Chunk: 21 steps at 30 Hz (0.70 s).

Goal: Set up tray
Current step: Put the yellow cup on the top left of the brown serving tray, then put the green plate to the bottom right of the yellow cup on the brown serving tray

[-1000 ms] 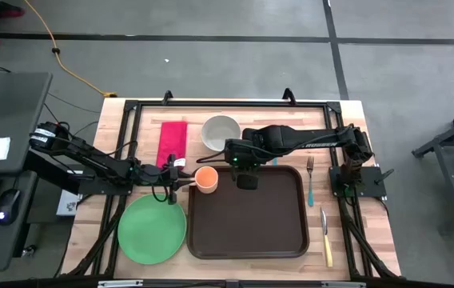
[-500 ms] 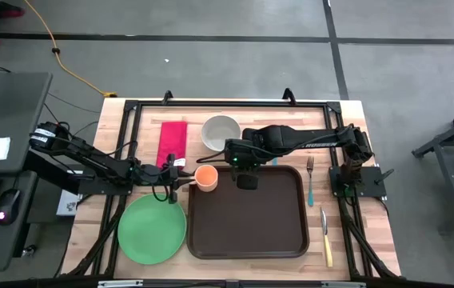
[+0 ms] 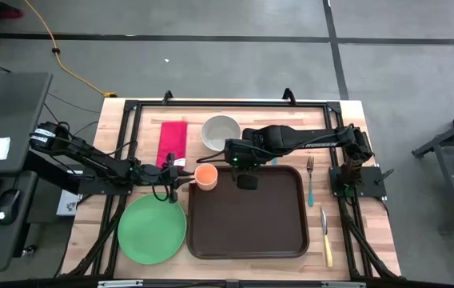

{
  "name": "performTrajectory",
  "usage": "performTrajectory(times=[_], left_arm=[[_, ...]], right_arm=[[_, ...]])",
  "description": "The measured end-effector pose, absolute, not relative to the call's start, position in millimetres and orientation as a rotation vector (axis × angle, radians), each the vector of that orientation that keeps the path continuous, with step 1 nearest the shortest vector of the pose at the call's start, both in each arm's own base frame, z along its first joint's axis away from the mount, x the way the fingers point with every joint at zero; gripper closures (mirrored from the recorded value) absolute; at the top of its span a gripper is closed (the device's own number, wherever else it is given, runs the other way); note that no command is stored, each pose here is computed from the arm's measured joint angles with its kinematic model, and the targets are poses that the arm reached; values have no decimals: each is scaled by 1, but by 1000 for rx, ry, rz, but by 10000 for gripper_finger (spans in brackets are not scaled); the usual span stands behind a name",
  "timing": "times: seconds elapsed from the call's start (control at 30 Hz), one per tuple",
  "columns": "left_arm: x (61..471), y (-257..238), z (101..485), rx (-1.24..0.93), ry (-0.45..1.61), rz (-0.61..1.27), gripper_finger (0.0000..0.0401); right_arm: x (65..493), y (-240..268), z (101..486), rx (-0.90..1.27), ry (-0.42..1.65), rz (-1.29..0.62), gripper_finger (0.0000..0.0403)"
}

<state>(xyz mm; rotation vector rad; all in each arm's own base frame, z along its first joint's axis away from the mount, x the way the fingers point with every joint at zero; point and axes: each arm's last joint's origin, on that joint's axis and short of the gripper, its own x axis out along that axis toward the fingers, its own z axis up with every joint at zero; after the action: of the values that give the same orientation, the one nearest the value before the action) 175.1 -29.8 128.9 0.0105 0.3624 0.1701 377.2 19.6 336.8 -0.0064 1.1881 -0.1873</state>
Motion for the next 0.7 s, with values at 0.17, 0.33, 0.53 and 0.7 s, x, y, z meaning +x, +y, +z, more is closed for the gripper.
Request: performTrajectory(times=[0.17, 0.33, 0.53, 0.7], left_arm=[[175, -29, 129, 10, 361, 178, 259], [175, -30, 130, 7, 352, 177, 218], [176, -31, 135, 18, 317, 131, 191], [172, -32, 146, 42, 266, 45, 183]], right_arm=[[377, 20, 337, -7, 1188, -187, 402], [377, 20, 337, -10, 1188, -185, 402], [377, 20, 337, -13, 1189, -183, 402], [377, 20, 337, -13, 1189, -183, 402]])
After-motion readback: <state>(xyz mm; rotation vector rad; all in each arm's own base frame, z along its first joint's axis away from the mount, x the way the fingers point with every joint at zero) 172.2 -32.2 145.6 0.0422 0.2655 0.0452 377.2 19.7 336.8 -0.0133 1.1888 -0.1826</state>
